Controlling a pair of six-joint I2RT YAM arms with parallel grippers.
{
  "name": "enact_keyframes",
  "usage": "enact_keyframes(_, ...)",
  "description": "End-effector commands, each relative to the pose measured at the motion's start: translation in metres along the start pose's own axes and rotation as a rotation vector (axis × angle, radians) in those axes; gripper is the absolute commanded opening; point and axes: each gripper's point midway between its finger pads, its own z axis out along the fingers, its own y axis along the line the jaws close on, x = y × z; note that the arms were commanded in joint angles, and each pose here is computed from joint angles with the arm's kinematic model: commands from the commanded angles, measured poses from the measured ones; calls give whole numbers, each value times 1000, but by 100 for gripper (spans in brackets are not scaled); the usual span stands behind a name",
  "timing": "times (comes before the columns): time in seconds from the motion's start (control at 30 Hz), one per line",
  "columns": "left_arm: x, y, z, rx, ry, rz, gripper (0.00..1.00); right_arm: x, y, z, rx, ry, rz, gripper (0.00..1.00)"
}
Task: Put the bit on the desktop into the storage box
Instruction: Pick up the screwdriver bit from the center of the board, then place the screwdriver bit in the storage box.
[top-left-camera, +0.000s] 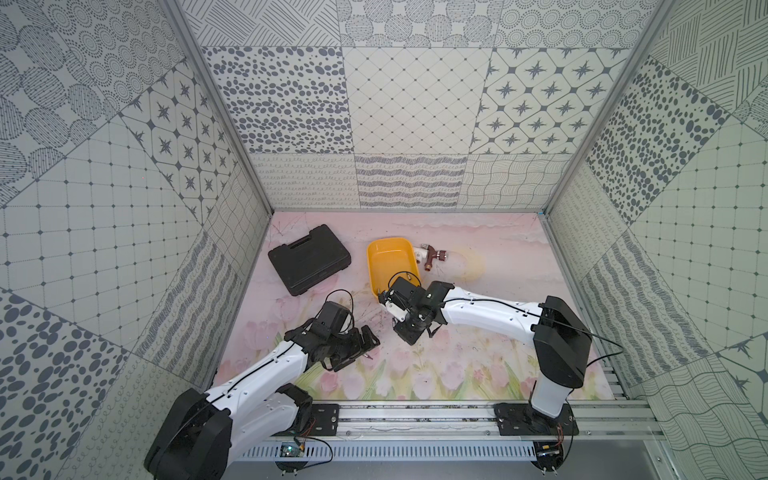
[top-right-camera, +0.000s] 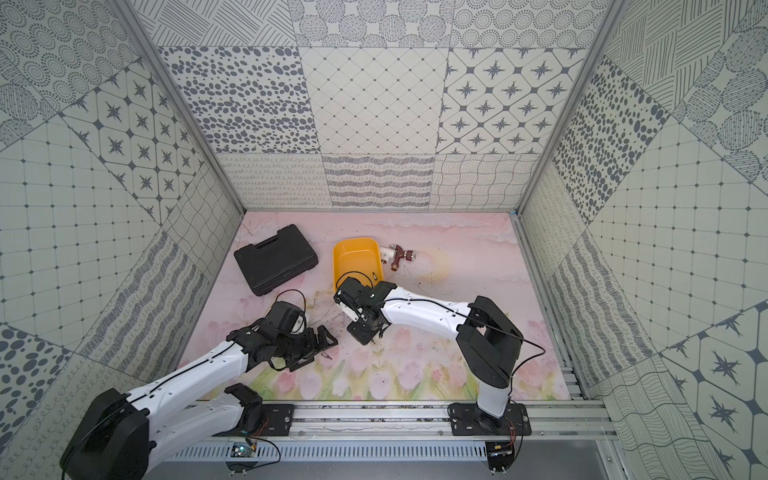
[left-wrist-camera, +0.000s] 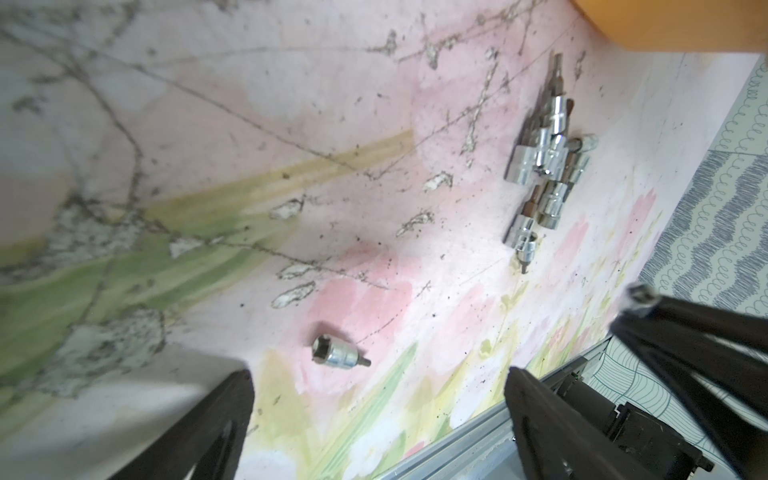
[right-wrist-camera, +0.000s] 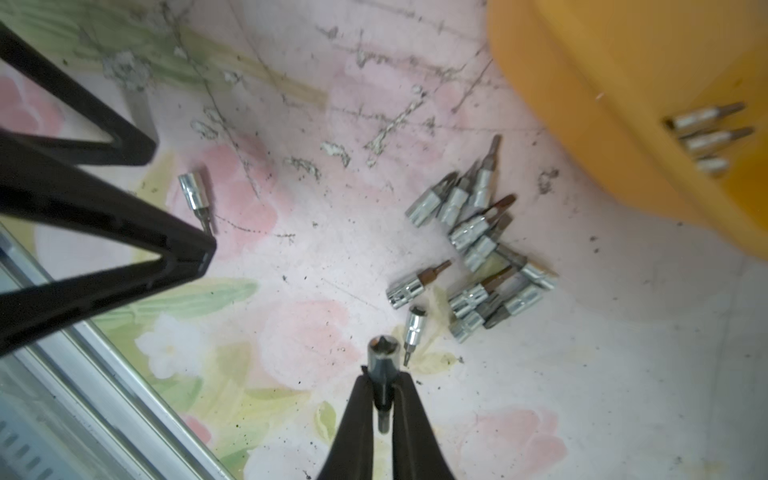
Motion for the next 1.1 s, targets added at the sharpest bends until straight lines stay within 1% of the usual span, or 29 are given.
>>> enact_keyframes(0.0, -1, 1, -3, -17, -4, 20, 99, -40, -16, -38, 5, -148, 47, 0)
enact_keyframes(0.2, 0, 2, -2, -15, 3, 18, 99, -81, -57, -67, 81, -269, 107, 0)
enact_keyframes(0.4, 1, 2, -1, -14, 8, 22, 99, -110, -94, -65, 129, -315, 181, 0)
enact_keyframes(0.5, 2, 2, -1, -11, 9, 23, 100, -123, -105, -55, 148, -315, 196, 0)
enact_keyframes(0.73, 2, 1, -2, -15, 14, 28, 99, -142, -126, -14, 171, -280, 231, 0)
enact_keyframes(0.87, 1, 0, -3, -19, 12, 33, 99, -147, -129, 9, 174, -253, 234, 0)
enact_keyframes(1.07, 1, 1, -3, -30, 14, 36, 99, -143, -131, 43, 161, -200, 245, 0)
